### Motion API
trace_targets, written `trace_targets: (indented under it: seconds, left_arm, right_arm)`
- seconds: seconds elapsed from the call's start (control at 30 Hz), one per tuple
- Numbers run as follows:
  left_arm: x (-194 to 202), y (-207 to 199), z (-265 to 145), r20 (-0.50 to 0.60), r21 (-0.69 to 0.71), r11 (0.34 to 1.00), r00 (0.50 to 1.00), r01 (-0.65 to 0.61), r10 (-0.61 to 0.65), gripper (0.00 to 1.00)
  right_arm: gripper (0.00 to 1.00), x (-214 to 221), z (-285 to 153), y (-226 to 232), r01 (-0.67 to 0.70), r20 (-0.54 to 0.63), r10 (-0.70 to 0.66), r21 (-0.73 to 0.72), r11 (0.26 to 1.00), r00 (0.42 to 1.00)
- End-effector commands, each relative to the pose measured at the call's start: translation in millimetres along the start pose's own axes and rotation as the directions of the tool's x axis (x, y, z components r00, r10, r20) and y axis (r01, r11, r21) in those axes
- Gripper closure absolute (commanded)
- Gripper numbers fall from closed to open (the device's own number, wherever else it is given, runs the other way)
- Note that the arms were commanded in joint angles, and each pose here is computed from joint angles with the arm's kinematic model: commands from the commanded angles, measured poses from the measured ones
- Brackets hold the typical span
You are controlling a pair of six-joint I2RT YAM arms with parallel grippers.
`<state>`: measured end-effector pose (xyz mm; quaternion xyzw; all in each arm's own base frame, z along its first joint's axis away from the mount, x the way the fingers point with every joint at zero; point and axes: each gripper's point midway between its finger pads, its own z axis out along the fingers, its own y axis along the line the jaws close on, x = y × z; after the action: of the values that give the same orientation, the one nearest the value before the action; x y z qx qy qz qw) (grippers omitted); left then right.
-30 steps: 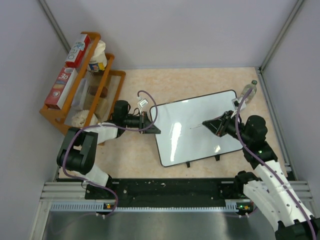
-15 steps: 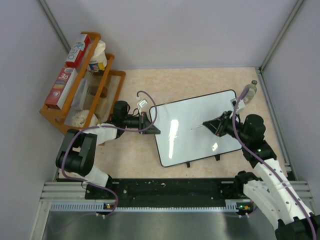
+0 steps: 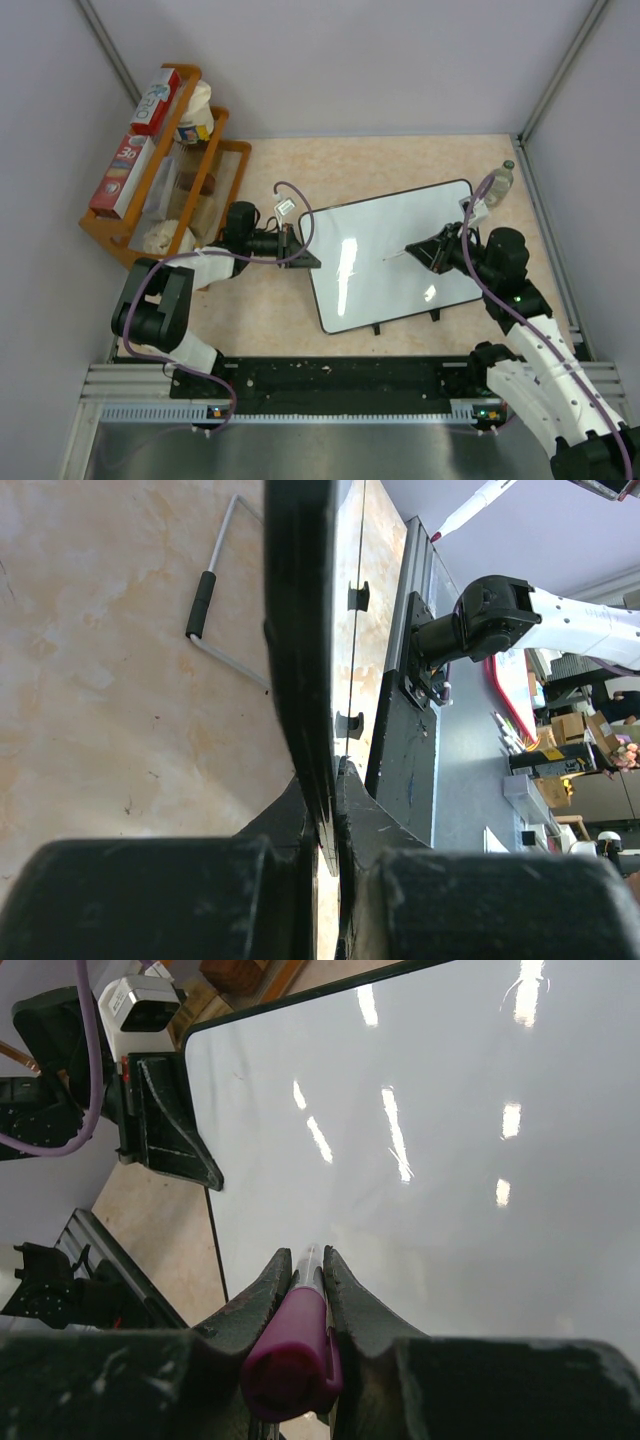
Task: Write a sentence on the whiteboard
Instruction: Hold the whiteboard on the whiteboard stand, then write with the whiteboard marker on the whiteboard.
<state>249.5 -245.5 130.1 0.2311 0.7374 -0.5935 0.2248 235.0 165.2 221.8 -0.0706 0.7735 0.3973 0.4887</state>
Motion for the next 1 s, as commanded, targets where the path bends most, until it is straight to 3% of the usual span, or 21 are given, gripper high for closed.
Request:
trace_targets:
  seconds: [0.0, 0.97]
  left_arm:
    - [8.6, 15.6, 2.4, -0.002, -0.039, 0.991, 0.992, -0.125, 0.125, 1.00]
    - [10.0, 12.7, 2.1, 0.005, -0.028, 0.992, 0.992, -0.125, 0.125, 1.00]
  right_arm:
    - [1.00, -22.7, -1.7, 14.1, 0.054, 0.058, -0.053, -0.029, 0.998, 0.997]
    - [1.00, -15.1, -7.3, 13.8, 0.040, 0.058, -0.038, -0.026, 0.999, 0.998]
